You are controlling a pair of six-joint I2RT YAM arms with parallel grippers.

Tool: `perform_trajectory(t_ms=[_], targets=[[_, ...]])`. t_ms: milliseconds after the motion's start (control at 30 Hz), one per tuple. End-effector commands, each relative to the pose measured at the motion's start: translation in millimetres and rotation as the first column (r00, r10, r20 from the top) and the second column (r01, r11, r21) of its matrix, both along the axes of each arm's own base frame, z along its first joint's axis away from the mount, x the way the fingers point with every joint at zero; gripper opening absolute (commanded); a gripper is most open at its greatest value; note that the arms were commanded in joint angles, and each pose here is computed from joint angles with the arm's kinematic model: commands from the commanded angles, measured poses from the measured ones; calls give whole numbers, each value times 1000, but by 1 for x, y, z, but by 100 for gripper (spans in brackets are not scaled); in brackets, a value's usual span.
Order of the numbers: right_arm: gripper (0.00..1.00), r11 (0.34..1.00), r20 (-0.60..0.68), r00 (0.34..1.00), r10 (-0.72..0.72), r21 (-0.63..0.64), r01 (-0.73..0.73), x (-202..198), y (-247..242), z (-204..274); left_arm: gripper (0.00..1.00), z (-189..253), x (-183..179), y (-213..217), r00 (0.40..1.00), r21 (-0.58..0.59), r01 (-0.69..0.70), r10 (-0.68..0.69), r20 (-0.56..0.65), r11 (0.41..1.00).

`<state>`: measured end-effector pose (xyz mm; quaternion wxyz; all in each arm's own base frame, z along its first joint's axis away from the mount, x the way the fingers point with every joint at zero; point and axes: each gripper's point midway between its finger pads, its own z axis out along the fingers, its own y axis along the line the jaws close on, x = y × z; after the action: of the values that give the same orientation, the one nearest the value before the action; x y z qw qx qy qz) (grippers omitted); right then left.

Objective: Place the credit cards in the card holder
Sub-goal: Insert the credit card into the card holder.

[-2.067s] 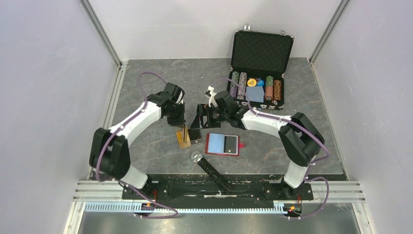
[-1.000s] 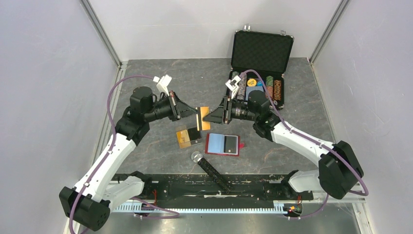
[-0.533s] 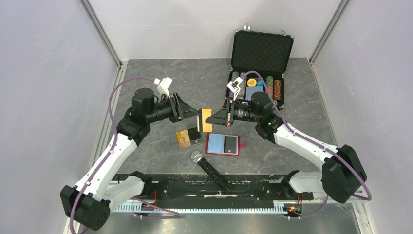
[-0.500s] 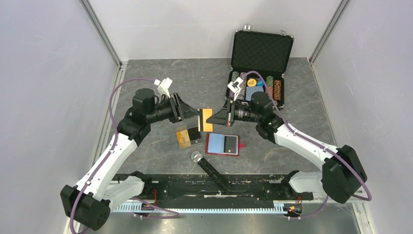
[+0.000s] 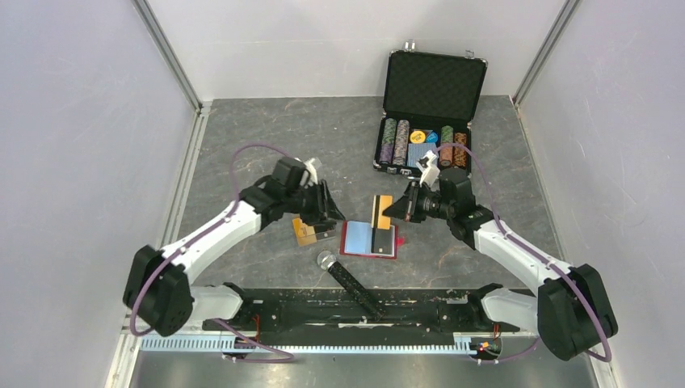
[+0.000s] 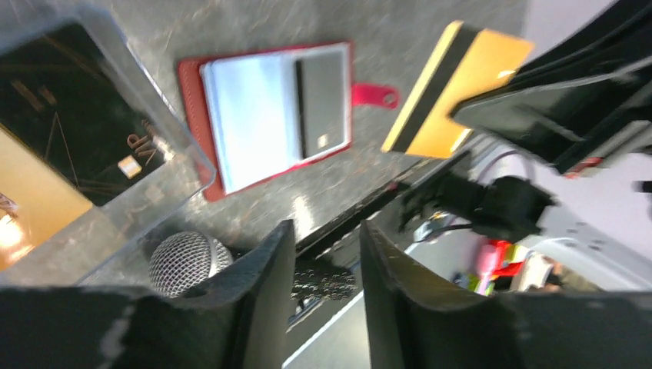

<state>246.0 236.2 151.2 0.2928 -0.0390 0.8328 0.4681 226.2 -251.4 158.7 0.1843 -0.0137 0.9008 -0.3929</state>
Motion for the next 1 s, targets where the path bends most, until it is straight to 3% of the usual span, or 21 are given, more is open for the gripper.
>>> perform_trajectory(t_ms=[0,200,467,767,967], targets=[[0,996,-7,1000,-22,-82,21,-7,-16,-23,37,-32,-14,-14,995,182,96,-97,1,979],[0,994,-65,998,-21,-109,14,-16,-20,-42,20,-84,-31,-3,989,402,146,-122,-84,904],[0,993,-117,993,-12,-114,-1,-21,-18,-56,17,-106,-10,30,995,616,95,-66,-68,782],[0,993,-116,993,2,-114,-16,-20,-9,-63,15,-117,26,35,997,679,73,-47,-56,731],[0,993,-131,991,8,-115,-23,-19,-5,-70,17,-115,46,24,997,652,82,-52,-64,753]])
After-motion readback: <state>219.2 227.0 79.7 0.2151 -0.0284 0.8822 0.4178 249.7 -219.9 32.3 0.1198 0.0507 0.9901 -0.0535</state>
